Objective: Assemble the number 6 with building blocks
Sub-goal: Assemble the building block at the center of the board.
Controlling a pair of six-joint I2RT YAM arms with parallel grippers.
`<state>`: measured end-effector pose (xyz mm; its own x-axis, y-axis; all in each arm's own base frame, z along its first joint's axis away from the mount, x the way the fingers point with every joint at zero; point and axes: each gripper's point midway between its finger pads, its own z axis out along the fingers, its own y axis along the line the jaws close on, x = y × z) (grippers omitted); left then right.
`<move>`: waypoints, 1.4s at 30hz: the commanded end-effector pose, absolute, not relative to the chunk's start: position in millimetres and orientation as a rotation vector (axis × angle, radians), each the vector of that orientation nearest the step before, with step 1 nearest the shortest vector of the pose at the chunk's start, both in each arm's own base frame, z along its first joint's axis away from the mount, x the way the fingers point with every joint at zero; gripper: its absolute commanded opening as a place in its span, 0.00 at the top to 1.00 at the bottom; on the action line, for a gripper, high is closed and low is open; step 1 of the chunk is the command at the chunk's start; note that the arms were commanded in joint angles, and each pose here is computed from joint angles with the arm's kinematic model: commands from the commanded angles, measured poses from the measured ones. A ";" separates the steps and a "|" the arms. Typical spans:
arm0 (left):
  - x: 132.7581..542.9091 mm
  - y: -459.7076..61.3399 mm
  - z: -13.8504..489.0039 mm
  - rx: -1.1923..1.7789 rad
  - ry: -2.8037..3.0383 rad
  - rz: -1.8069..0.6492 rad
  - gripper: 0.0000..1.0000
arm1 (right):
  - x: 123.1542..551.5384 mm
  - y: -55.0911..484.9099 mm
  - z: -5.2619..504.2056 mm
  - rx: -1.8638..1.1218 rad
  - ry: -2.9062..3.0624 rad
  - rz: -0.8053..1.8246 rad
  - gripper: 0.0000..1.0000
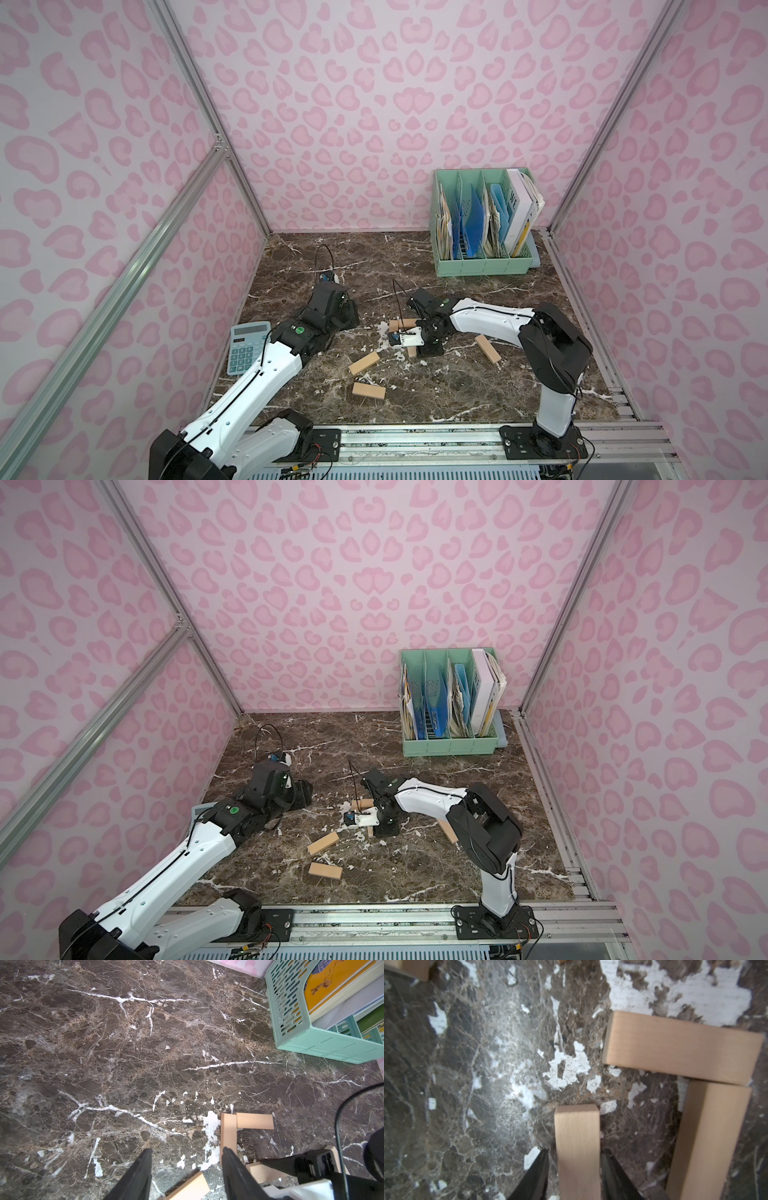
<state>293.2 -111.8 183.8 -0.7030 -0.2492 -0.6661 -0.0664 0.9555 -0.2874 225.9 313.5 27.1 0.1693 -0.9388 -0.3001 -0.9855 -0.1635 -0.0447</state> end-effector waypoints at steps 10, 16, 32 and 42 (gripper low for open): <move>292.1 -110.7 184.7 -0.230 2.338 -0.315 0.42 | 227.7 295.1 20.5 -2.240 1.895 0.260 0.53; 292.4 -110.6 184.5 -0.233 2.338 -0.313 0.42 | 227.0 293.6 19.9 -2.243 1.901 0.270 0.64; 293.6 -111.0 186.4 -0.231 2.332 -0.315 0.43 | 224.6 311.0 22.5 -2.242 1.895 0.309 0.68; 291.8 -109.8 186.4 -0.225 2.334 -0.311 0.43 | 227.6 313.7 22.1 -2.200 1.933 0.312 0.68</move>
